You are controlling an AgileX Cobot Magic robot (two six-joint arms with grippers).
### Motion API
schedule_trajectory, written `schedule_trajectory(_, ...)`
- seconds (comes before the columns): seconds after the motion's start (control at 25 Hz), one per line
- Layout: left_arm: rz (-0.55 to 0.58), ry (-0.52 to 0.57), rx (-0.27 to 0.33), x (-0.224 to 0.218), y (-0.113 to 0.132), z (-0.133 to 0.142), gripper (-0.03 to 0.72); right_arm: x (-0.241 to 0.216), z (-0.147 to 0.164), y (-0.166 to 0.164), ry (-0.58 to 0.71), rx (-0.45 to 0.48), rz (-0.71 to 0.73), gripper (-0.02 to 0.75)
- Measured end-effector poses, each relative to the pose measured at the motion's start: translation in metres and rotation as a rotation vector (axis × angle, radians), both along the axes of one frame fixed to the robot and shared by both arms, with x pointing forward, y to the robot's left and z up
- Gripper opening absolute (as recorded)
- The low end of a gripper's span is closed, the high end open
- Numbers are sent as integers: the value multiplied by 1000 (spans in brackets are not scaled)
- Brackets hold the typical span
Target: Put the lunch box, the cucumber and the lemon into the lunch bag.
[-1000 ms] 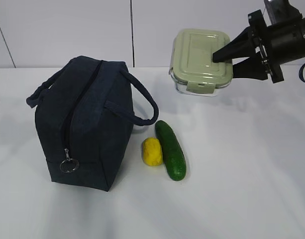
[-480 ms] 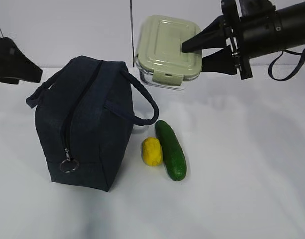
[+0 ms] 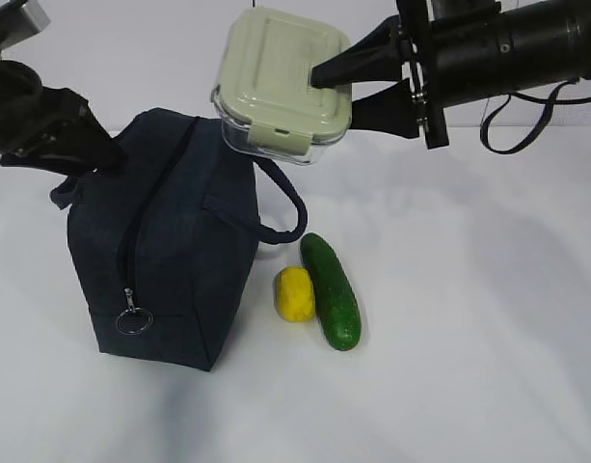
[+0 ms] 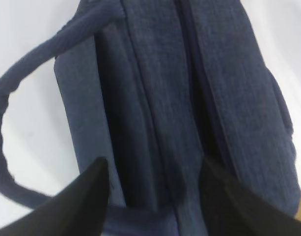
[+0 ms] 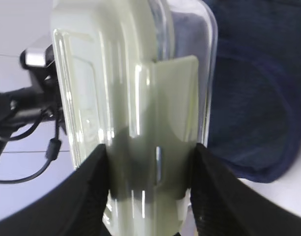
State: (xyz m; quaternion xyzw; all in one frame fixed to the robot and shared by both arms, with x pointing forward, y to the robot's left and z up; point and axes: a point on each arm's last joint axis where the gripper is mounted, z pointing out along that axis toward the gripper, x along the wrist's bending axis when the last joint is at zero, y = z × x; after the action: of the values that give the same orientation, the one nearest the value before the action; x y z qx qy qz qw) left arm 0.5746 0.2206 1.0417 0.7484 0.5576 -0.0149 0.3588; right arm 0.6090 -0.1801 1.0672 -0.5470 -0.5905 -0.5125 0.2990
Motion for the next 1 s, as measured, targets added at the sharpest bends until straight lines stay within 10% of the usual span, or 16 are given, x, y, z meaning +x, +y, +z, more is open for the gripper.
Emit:
schedule_trajectory(0.32,-86,97,-36,8,-7,-6,15,-6,1,19,-6,15,45,369)
schedule_trajectory(1.0,-119,63,-284,13,-23,35,-3,3,-24,40,54,31,30,369)
